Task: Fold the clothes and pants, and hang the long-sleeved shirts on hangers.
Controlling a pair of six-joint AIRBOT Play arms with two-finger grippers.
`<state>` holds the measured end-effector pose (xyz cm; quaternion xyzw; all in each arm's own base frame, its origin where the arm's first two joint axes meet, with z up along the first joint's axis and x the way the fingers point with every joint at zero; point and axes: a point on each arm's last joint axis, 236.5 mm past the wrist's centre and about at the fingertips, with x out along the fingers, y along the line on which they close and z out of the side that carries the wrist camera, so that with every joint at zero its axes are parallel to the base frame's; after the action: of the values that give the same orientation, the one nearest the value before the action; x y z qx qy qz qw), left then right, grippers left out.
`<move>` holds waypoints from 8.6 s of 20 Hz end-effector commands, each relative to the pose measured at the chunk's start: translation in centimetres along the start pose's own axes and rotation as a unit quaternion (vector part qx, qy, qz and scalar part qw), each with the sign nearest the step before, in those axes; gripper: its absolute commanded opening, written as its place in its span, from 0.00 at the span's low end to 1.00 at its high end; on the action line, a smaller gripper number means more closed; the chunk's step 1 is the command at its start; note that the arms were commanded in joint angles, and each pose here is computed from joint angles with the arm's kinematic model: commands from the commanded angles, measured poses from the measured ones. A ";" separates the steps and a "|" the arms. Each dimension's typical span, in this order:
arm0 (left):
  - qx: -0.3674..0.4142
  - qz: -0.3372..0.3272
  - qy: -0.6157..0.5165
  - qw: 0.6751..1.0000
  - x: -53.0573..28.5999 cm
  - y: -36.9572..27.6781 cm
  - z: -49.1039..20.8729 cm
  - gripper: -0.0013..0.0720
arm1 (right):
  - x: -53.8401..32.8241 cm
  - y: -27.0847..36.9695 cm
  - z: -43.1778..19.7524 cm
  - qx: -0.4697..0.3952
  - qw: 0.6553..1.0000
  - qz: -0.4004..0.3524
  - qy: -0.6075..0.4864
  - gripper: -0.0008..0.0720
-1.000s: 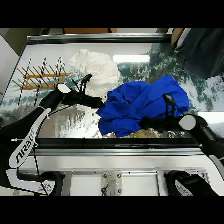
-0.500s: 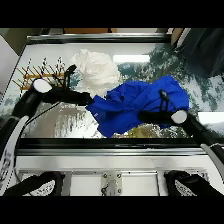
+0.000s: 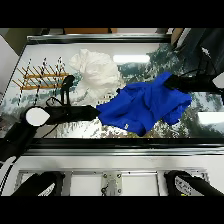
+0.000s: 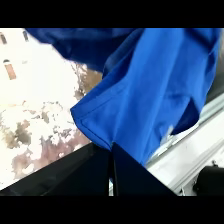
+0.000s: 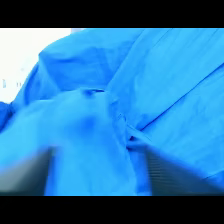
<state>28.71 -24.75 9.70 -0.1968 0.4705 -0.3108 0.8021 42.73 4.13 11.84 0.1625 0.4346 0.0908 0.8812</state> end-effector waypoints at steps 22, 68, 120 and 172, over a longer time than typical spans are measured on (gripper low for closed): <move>-0.095 0.069 0.035 0.993 6.8 8.2 -0.7 0.03 | 3.0 6.0 -28.4 0.001 0.968 -0.163 0.193 0.68; 0.222 0.107 0.167 0.955 15.7 2.0 -11.8 0.86 | -3.4 9.8 -14.8 -0.017 0.991 -0.087 0.096 0.02; 0.100 0.167 -0.012 0.981 -8.8 -2.8 8.3 0.03 | -12.3 16.1 -5.3 -0.168 0.982 -0.010 0.080 0.02; 0.094 0.505 0.133 0.847 -0.4 43.3 14.6 0.96 | -7.8 11.2 -16.8 -0.148 0.940 -0.056 0.301 0.02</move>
<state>54.81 6.63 -8.14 0.1717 0.5668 0.0654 0.8031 24.44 15.72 12.10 -0.0297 0.6695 0.1498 0.7270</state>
